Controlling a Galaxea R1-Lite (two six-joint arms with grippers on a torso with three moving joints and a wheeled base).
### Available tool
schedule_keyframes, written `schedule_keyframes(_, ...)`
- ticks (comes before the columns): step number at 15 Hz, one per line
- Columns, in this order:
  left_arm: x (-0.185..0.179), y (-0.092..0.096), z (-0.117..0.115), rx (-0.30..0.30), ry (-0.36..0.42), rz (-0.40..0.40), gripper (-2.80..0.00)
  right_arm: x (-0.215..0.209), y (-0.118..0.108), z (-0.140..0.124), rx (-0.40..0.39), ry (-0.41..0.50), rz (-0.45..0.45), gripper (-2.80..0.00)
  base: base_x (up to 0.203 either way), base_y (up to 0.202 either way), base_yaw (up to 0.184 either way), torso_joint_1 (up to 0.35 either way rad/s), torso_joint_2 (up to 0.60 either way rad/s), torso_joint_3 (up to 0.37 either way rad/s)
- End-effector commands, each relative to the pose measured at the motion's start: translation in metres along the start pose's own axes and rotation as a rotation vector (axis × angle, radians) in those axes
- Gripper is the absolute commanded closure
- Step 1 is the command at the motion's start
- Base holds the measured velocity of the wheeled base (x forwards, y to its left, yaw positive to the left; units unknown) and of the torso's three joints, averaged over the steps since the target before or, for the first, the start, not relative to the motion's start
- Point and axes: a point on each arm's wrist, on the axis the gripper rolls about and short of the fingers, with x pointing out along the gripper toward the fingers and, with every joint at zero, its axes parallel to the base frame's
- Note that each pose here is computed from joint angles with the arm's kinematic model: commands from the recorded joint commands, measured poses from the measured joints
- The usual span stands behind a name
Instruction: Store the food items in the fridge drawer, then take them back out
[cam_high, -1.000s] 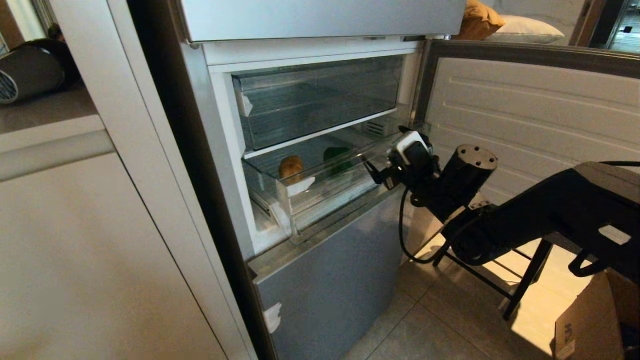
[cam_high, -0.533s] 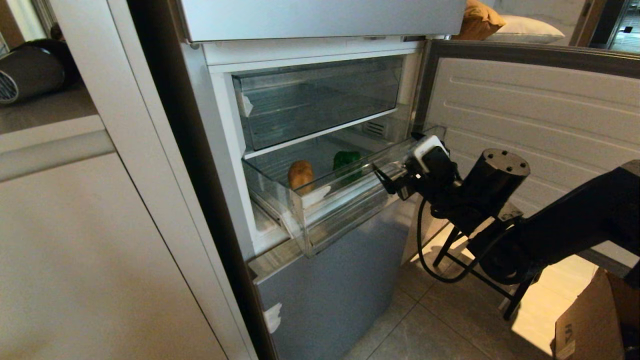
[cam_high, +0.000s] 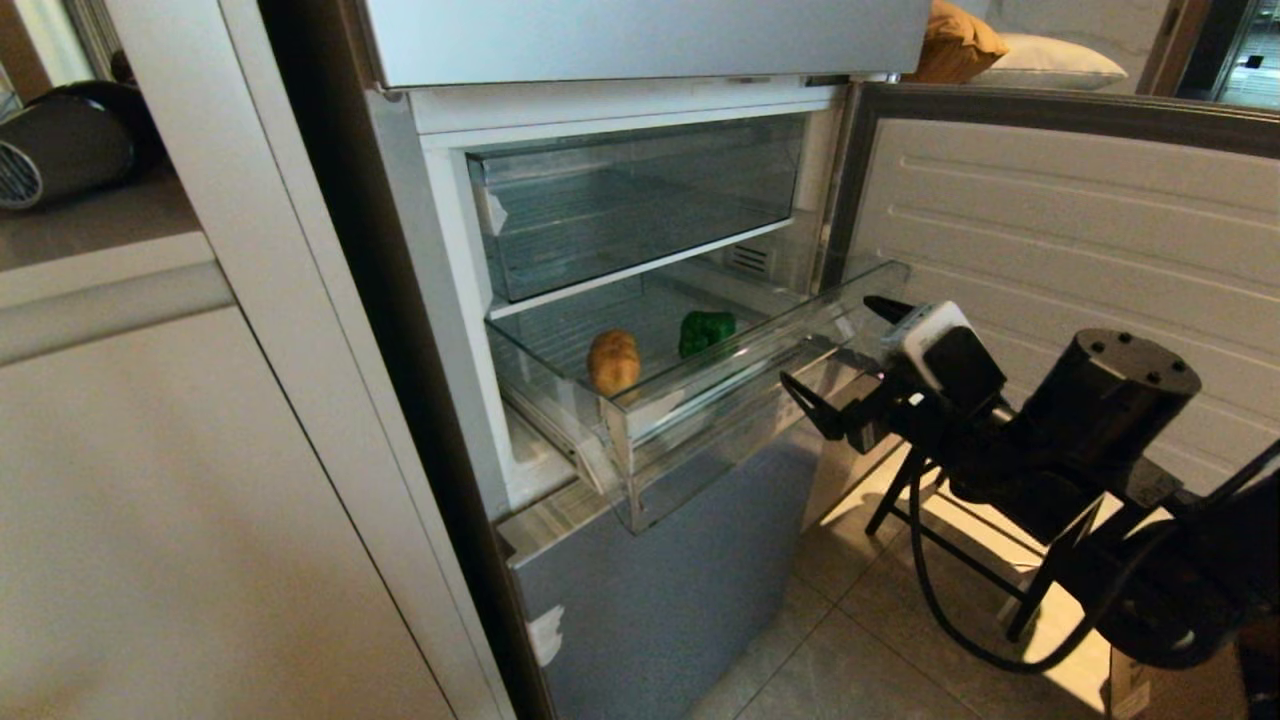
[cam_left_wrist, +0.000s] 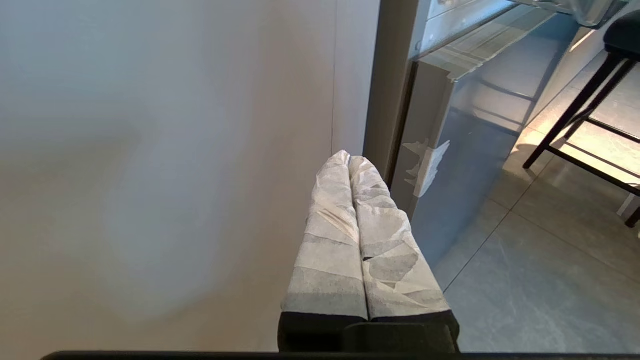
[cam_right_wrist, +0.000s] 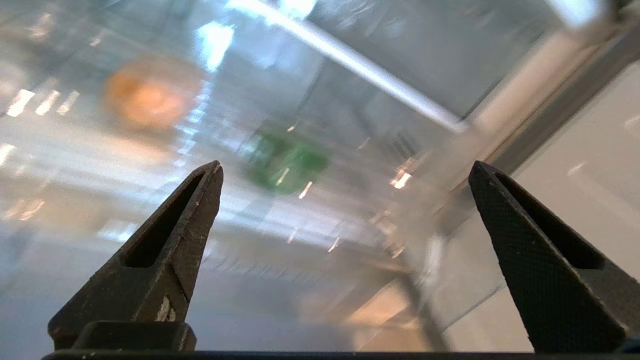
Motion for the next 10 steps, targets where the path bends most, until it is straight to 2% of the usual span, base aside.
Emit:
schedule_keyframes(1,0.000,0.000,0.000,0.000,0.000,0.001,0.00,-0.019,0.000,0.005,-0.003,0.010,0.015,-2.80,0.000,0.000,0.000,0.000,0.00,0.000)
schedule_keyframes(4,0.000,0.000,0.000,0.000,0.000,0.001,0.00,-0.041,0.007,0.000,0.006,0.061,0.058,-2.80,0.000,0.000,0.000,0.000,0.00,0.000)
schedule_keyframes(5,0.000,0.000,0.000,0.000,0.000,0.001,0.00,-0.044,0.005,0.003,0.006,0.053,0.056,-2.80,0.000,0.000,0.000,0.000,0.00,0.000)
schedule_keyframes(8,0.000,0.000,0.000,0.000,0.000,0.001,0.00,-0.045,-0.012,0.034,0.055,-0.049,-0.005,-2.80,0.000,0.000,0.000,0.000,0.00,0.000)
schedule_keyframes(10,0.000,0.000,0.000,0.000,0.000,0.001,0.00,-0.053,-0.023,0.057,0.103,-0.038,-0.043,-2.80,0.000,0.000,0.000,0.000,0.00,0.000)
